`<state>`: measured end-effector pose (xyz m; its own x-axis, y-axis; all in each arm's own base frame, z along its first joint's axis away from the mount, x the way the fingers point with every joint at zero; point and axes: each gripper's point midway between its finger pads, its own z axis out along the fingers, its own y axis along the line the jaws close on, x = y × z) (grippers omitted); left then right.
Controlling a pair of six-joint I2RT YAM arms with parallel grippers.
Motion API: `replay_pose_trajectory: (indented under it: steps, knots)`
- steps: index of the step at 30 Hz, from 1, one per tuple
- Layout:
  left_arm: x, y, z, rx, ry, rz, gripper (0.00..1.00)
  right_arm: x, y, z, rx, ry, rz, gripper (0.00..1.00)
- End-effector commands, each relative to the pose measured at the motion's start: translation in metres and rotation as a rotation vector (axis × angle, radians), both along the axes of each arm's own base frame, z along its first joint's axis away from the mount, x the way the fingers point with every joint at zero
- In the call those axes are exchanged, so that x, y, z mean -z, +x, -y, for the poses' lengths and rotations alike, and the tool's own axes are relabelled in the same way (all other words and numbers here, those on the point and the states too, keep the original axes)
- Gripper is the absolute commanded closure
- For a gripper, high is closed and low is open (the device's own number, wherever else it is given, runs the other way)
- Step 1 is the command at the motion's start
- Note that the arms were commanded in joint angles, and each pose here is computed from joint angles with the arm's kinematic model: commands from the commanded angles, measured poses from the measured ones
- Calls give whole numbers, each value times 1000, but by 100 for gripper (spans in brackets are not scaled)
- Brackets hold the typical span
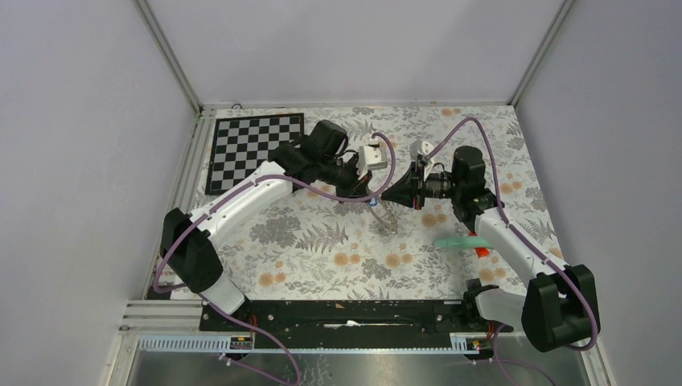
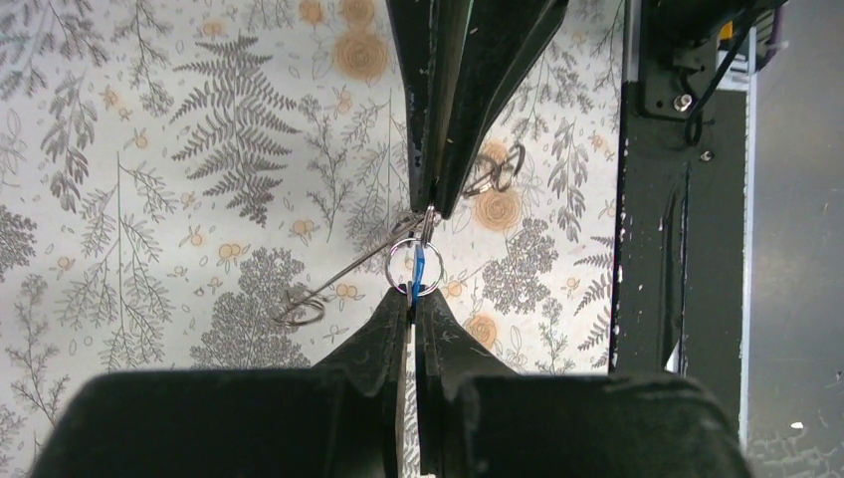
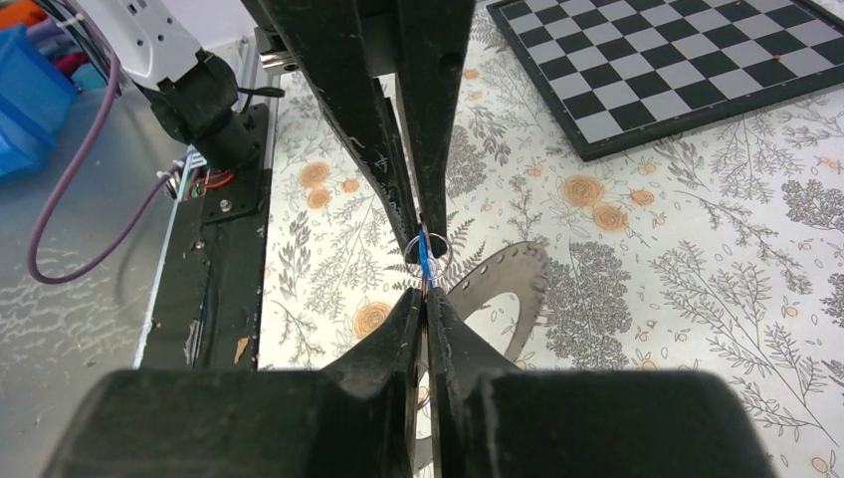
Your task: Put the keys on the keyring
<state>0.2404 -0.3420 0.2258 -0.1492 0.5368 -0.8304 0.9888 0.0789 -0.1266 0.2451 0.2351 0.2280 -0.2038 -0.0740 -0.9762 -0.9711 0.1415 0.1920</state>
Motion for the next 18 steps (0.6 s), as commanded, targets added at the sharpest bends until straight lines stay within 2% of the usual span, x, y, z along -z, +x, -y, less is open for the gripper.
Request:
replay_pose_trajectory:
  steps: [1, 6, 11, 18]
  knots:
    - [20, 6, -15, -30, 103, 31, 100, -1, 1, 2, 5, -23, 63, 88]
    - [42, -3, -29, -32, 155, 18, 100, 15, -8, 0, -21, 4, -12, 83]
    - [58, -9, -42, -46, 203, 8, 100, 20, -12, 0, -33, -2, -42, 71]
    - [73, -23, -67, -46, 318, -28, 100, 20, -10, 9, 14, -85, -25, 68]
